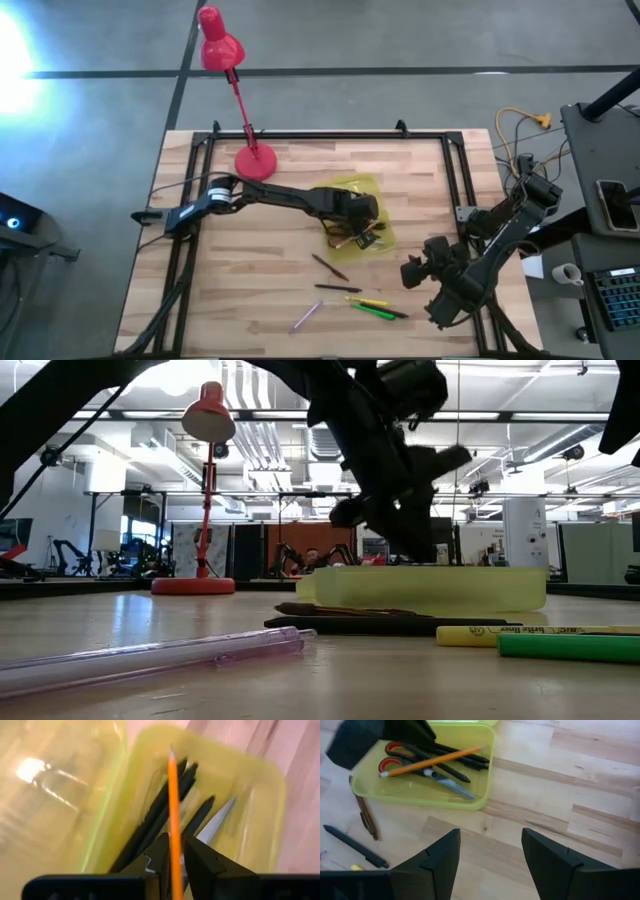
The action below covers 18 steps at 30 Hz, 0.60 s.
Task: Pick & place school supplies into a supply box
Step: Put the orange pencil into the yellow supply box, then put the brown pen into the yellow supply box
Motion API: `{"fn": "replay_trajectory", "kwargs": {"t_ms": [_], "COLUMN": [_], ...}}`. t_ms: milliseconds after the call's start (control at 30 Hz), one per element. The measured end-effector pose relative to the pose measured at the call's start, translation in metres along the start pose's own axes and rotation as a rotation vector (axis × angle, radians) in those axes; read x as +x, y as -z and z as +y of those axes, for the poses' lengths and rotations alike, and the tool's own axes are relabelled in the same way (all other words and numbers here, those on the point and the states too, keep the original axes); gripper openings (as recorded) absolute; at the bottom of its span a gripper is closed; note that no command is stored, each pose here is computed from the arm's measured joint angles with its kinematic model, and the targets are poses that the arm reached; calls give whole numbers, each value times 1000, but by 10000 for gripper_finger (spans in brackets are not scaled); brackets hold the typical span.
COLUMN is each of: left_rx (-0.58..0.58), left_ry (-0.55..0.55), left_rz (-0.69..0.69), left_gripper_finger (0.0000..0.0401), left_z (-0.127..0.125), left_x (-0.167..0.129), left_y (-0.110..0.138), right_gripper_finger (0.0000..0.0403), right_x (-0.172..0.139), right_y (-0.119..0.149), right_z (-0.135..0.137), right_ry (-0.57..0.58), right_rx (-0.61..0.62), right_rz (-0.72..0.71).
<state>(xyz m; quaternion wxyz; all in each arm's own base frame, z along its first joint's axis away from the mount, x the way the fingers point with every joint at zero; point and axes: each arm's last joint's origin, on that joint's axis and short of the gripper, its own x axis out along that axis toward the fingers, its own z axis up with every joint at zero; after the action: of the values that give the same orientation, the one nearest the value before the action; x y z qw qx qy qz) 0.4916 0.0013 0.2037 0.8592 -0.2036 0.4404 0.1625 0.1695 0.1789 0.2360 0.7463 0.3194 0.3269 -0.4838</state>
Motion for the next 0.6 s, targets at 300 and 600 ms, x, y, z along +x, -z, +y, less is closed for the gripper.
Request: {"fn": "replay_trajectory", "kwargs": {"t_ms": [300,600], "left_rx": [207,880], "left_ry": [68,264], "left_rz": [26,152], "left_gripper_finger": [80,81], "left_z": [-11,-64], "left_x": [-22,-66], "left_y": [2,57], "right_gripper_finger": [203,203], "right_x": [0,1], "right_y": [0,1], "right_z": [0,0], "right_ry": [3,-1], "right_rx": [-18,-141], "right_rz": [4,11]}}
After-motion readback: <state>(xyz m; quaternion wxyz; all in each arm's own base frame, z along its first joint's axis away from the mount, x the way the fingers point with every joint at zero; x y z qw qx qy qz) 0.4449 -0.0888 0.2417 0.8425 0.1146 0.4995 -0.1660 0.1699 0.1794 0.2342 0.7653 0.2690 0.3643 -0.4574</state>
